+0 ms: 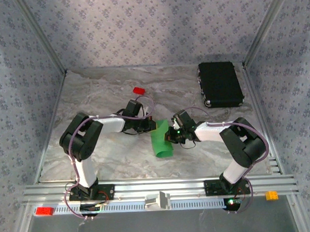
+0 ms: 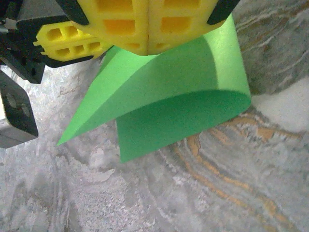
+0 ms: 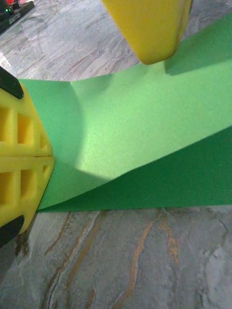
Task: Fold a paper plane with a square sheet of paper (pick it up from the middle)
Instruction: First fold the square sheet of paper in half at the center of the table.
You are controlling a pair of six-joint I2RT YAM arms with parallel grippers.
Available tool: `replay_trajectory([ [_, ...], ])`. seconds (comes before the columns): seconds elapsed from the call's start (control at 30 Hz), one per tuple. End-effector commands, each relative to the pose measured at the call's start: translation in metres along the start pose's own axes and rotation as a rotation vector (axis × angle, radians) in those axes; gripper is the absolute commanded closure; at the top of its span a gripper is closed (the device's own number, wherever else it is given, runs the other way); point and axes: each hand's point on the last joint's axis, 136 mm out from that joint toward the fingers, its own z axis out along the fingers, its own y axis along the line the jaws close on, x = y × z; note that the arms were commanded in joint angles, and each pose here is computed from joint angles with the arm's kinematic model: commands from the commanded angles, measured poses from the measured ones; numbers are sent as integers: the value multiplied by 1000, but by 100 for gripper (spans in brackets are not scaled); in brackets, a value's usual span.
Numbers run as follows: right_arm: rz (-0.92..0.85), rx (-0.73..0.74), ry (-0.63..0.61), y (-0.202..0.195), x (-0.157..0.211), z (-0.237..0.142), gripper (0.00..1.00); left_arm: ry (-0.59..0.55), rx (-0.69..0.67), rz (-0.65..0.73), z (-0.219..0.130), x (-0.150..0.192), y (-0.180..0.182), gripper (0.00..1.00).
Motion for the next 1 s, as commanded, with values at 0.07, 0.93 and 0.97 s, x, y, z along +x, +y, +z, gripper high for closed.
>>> replay_trajectory([
  [0.07, 73, 208, 72, -57, 31, 5, 97, 73, -33, -39, 14, 13, 29, 100],
  [0.93, 70, 209, 76, -58, 34, 5, 97, -58, -226, -187, -2, -49, 68, 100],
  [0.97, 69, 210, 75, -58, 34, 5, 97, -58, -234, -187, -2, -51, 68, 100],
])
